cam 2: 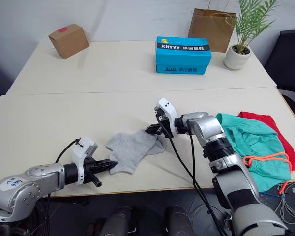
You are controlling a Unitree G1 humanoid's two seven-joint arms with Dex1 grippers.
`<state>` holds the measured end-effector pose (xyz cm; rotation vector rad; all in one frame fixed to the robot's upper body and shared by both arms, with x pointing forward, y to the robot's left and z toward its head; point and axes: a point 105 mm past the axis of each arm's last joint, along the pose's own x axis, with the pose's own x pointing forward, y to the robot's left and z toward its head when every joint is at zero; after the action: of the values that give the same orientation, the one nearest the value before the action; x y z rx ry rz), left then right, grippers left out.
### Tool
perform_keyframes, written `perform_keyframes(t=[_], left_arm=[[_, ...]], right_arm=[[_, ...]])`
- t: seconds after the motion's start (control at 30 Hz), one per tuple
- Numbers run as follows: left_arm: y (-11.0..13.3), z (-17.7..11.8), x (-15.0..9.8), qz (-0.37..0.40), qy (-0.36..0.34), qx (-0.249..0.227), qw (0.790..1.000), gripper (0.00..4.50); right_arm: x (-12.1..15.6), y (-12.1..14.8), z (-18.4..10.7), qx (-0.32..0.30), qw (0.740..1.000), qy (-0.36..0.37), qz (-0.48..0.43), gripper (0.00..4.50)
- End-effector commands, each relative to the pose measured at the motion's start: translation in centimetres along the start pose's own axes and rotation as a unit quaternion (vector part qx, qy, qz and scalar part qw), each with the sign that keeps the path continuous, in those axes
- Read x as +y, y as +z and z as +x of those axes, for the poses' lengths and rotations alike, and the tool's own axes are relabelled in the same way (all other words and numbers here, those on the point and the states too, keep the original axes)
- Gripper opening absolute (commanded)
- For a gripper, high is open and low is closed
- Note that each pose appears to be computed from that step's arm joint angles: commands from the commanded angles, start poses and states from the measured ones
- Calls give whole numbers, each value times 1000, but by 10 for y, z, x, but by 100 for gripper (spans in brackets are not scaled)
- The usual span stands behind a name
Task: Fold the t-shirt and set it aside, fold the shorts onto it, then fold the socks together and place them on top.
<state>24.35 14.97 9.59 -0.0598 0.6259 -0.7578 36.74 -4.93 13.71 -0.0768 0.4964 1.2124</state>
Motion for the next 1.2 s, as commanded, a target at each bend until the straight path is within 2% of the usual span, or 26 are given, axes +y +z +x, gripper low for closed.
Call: perform_keyframes(t=[0.03,0.23,0.37,0.5,0.6,0.8,0.97,1.2], left_arm=[[3,0,-6,-2,-32,-15,999,0],[35,-31,-15,3,-109,-86,990,0],[51,-48,-8,11,-125,-107,986,0],[60,-54,4,6,-138,-76,987,0],[64,-47,18,12,-143,-44,989,0],[77,-29,32,43,-153,-10,987,0],[81,-17,43,74,-154,12,985,0],[85,-7,49,83,-164,19,983,0]], right_arm=[[3,21,-10,-39,999,9,-22,2],[14,36,-38,-68,997,27,-7,2],[27,40,-55,-86,995,41,20,2],[33,30,-66,-85,995,22,42,2],[38,21,-68,-92,993,2,70,2],[46,2,-65,-98,991,-33,89,2],[41,-12,-57,-125,983,-74,109,2],[40,-29,-56,-109,983,-94,112,2]])
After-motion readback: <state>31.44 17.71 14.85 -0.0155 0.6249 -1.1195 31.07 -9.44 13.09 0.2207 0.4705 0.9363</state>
